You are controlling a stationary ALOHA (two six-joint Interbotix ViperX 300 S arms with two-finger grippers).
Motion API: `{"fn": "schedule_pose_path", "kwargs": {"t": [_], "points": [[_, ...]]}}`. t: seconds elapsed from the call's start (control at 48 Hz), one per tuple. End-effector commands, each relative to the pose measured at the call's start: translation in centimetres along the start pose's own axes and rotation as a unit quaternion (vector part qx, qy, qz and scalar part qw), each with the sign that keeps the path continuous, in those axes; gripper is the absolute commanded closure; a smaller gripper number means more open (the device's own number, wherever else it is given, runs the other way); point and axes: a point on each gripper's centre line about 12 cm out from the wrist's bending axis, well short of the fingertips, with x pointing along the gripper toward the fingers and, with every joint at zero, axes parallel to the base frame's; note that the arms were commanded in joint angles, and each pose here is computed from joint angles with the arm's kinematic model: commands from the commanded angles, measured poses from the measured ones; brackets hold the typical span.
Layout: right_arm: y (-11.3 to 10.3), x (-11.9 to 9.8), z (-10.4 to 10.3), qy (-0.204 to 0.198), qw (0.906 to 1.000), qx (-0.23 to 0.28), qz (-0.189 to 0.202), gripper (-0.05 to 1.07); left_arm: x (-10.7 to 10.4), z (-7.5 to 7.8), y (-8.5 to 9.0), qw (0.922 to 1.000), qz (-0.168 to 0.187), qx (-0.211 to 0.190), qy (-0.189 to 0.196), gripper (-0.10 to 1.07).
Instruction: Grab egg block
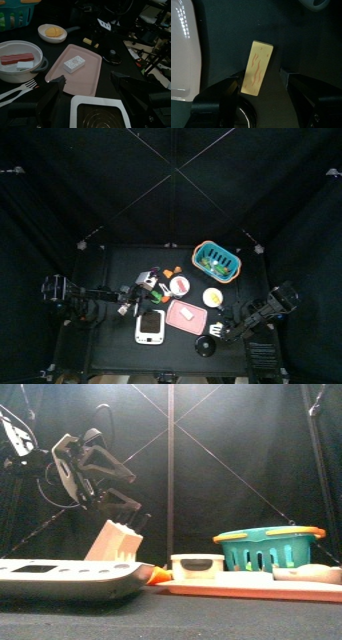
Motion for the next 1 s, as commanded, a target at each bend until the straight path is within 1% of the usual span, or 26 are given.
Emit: {"fn": "schedule_pose_path", "kwargs": {"t": [0.0, 0.167, 0.375, 0.479, 0.688, 0.979], "points": [[0.0, 0.3, 0.0, 0.004, 1.0, 0.0, 0.002, 0.11, 0.2, 0.6, 0.0, 0.9999, -0.001, 0.0, -0.01, -0.06], [0.0, 0.8, -0.3, 0.011, 0.9999, -0.003, 0.004, 0.19, 0.2, 0.6, 0.0, 0.9999, 0.0, 0.0, -0.011, -0.06], [0.1, 0.8, -0.5, 0.013, 0.9998, -0.01, 0.006, 0.37, 0.2, 0.6, 0.0, 0.9999, 0.001, -0.001, -0.01, -0.06], [0.3, 0.6, -0.5, 0.013, 0.9997, -0.017, 0.012, 0.42, 0.2, 0.6, 0.0, 0.9999, 0.001, -0.001, -0.011, -0.06], [0.9, 0.0, -0.4, 0.009, 0.9992, -0.027, 0.029, 0.44, 0.2, 0.5, 0.1, 1.0, 0.001, -0.002, -0.01, -0.06], [1.1, -0.3, -0.2, 0.002, 0.9988, -0.034, 0.034, 0.44, 0.2, 0.6, 0.1, 0.9999, 0.001, -0.002, -0.011, -0.06]]}}
